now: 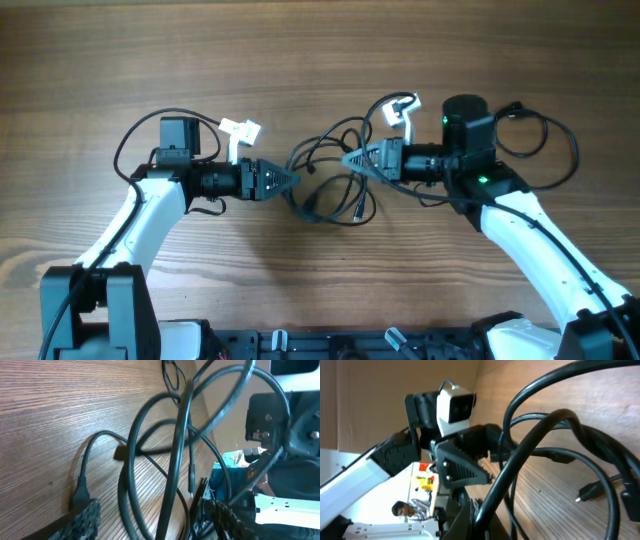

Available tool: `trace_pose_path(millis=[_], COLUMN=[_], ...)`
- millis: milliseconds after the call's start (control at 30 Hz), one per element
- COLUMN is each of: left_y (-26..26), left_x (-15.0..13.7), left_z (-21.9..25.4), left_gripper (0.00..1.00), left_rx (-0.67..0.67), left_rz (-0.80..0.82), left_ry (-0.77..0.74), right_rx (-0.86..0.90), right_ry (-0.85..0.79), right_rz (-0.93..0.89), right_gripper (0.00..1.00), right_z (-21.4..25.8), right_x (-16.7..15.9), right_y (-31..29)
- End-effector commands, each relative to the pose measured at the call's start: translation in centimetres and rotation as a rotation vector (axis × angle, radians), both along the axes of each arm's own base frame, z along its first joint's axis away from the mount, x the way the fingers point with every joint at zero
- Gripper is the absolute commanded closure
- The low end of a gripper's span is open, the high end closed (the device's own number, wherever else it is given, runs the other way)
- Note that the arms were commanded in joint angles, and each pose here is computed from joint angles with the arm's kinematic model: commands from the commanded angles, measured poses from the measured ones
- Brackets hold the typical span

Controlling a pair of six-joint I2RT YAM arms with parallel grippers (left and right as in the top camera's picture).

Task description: Untangle cables

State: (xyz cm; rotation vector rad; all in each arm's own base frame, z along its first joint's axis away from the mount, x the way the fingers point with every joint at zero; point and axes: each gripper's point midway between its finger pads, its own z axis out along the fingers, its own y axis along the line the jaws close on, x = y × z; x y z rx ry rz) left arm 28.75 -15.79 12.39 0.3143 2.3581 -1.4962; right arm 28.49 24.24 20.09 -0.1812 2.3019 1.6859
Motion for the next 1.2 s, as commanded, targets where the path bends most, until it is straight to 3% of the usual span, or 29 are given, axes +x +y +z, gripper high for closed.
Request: trace_pose_path(millis=[0, 133, 200, 333, 500, 533, 567, 600, 800, 900, 1067, 1167], left_y=[0.0, 0.0, 0.0, 0.0, 0.5, 0.7, 0.8, 0.8, 0.8, 0.8, 0.7, 0.7], left_x=[0.0, 0.0, 0.0, 0.0, 0.6, 0.8, 0.8, 0.8, 0.8, 0.8, 0.9, 0.9], left_z=[0.2, 0.2, 0.2, 0.2, -0.6, -1.0, -1.1, -1.1, -1.1, -1.1, -1.0, -1.0], left_gripper=[0.33, 0.59, 0.77, 0.96, 0.93, 0.84, 0.7, 0.67, 0.69, 0.45, 0.44, 0.49], left_rx=[-0.003, -0.003, -0.003, -0.002, 0.046, 0.069, 0.072, 0.072, 0.071, 0.071, 0.07, 0.07], left_rz=[0.0, 0.0, 0.0, 0.0, 0.05, 0.074, 0.076, 0.076, 0.075, 0.075, 0.075, 0.074], left_ry=[-0.007, -0.006, -0.006, -0.007, 0.032, 0.053, 0.053, 0.053, 0.053, 0.053, 0.044, 0.043], right_rx=[0.0, -0.057, -0.069, -0.152, -0.183, -0.183, -0.183, -0.184, -0.189, -0.164, -0.121, -0.12], right_ry=[-0.021, 0.0, -0.009, 0.008, -0.012, -0.01, -0.01, -0.008, 0.004, 0.01, 0.022, 0.028], right_rz=[0.068, 0.02, 0.021, -0.027, -0.054, -0.06, -0.06, -0.06, -0.058, -0.031, 0.045, 0.067], right_gripper=[0.96, 0.96, 0.96, 0.96, 0.96, 0.96, 0.96, 0.96, 0.96, 0.96, 0.95, 0.96], right_z=[-0.1, -1.3, -1.5, -3.3, -3.8, -3.8, -3.8, -3.9, -4.1, -3.7, -3.1, -3.1], right_x=[-1.4, -1.0, -1.0, -0.7, 0.0, 0.1, 0.1, 0.0, -0.1, -0.6, -2.1, -2.7], right_y=[1.4, 1.4, 1.3, 0.5, -0.4, -0.5, -0.5, -0.5, -0.6, -0.3, 0.8, 1.5])
